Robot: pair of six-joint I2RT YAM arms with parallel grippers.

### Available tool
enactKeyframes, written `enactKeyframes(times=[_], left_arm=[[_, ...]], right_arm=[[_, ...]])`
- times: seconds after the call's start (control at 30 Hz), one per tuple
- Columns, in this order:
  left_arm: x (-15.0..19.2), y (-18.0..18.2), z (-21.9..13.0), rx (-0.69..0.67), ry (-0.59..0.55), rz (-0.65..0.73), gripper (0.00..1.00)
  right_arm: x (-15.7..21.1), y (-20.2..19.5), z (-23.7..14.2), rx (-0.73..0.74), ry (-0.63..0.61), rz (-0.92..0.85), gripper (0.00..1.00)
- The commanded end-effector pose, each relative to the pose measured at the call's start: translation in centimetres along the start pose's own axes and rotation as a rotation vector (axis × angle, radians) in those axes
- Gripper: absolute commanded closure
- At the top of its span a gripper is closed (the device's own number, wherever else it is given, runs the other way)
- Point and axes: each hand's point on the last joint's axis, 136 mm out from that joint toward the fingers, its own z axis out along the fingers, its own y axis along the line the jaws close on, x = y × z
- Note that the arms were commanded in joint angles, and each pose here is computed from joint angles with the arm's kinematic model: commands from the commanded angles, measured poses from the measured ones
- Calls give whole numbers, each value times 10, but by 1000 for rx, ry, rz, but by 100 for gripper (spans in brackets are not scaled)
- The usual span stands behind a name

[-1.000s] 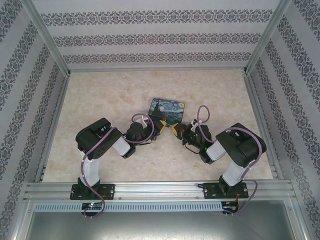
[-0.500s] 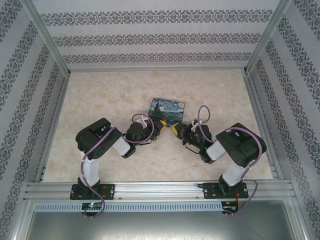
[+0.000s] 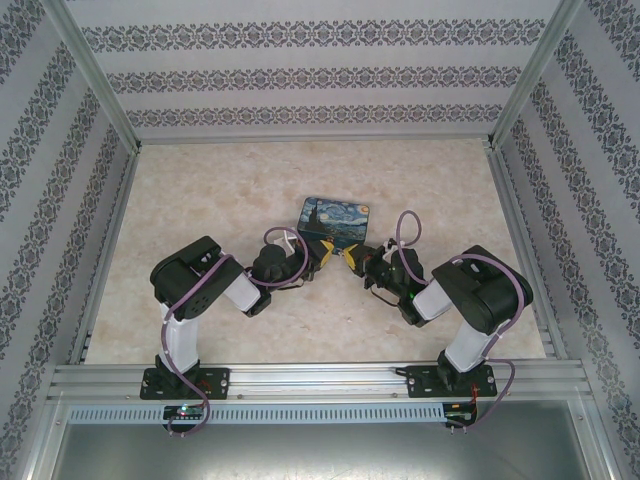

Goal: Unlock the padlock with the key

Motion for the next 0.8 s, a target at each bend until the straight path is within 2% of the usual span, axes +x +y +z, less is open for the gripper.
enactKeyframes(times=[0.0,0.4,0.77], left_arm=[[31,-56,1,163,107,24,100],[34,-42,4,129,109,25,100],[34,-33,2,106,103,23,100]], right_arm=[[2,31,6,-108,4,-24,100],[34,58,31,-173,78,-44,100],[23,48,34,-150,48,-37,100]])
